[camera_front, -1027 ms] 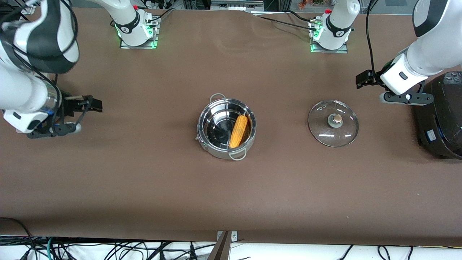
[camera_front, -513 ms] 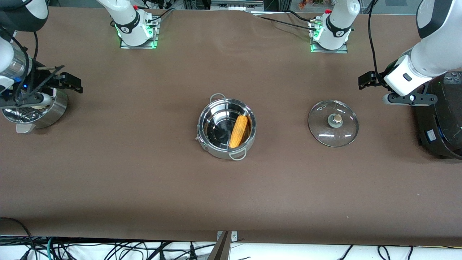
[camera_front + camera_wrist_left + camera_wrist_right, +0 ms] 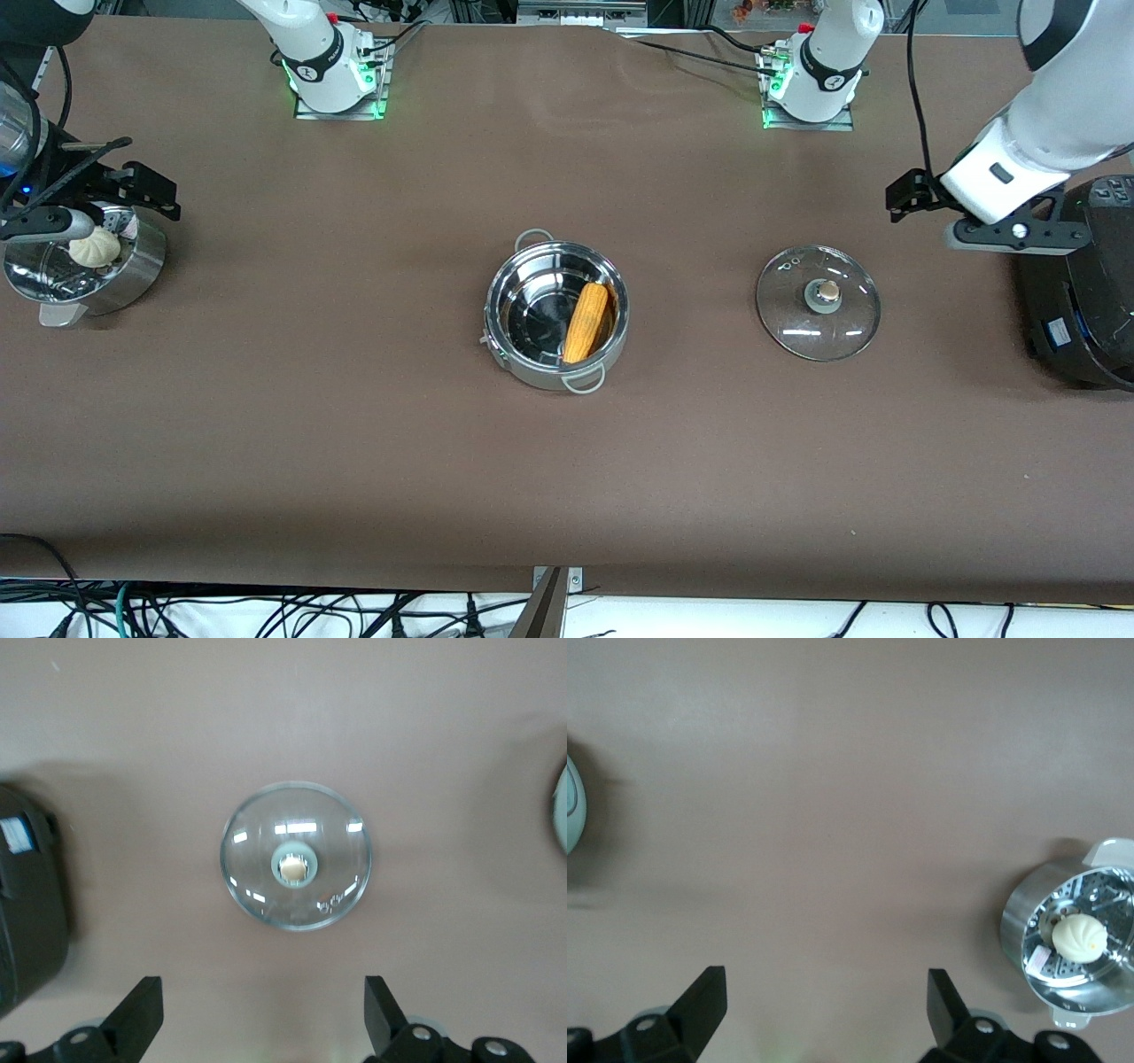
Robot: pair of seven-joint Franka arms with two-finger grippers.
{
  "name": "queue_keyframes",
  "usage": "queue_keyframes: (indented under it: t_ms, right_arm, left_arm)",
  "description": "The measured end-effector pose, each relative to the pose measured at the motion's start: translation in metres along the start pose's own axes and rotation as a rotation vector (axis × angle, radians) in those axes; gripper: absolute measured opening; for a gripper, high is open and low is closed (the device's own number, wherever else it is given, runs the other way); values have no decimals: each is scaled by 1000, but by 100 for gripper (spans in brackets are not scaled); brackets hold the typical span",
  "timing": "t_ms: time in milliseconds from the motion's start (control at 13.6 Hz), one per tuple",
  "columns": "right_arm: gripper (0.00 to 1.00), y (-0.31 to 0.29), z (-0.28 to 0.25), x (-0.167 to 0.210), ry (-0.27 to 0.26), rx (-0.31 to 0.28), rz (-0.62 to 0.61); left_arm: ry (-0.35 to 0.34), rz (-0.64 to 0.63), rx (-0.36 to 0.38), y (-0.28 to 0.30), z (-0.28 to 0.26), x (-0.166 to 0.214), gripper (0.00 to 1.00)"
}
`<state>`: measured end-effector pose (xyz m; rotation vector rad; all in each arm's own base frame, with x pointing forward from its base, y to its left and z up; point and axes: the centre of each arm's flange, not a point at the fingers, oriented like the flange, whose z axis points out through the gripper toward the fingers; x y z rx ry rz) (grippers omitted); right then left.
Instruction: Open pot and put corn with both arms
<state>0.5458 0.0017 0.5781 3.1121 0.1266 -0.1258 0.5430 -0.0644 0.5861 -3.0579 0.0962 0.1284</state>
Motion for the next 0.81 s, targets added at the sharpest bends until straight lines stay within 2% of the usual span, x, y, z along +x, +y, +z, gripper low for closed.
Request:
queue_keyframes:
  t_ms: [73, 293, 807]
  right_arm:
    - [100, 2, -2, 0, -1, 0, 4]
    - [100, 2, -4, 3, 3, 23, 21]
    - [100, 22, -7, 4, 13, 48, 69]
  left_arm:
    - [19, -17, -9, -9, -15, -1, 100]
    - [-8, -60, -52, -31, -23, -7, 100]
    - [-16, -61, -58, -31, -19, -5, 100]
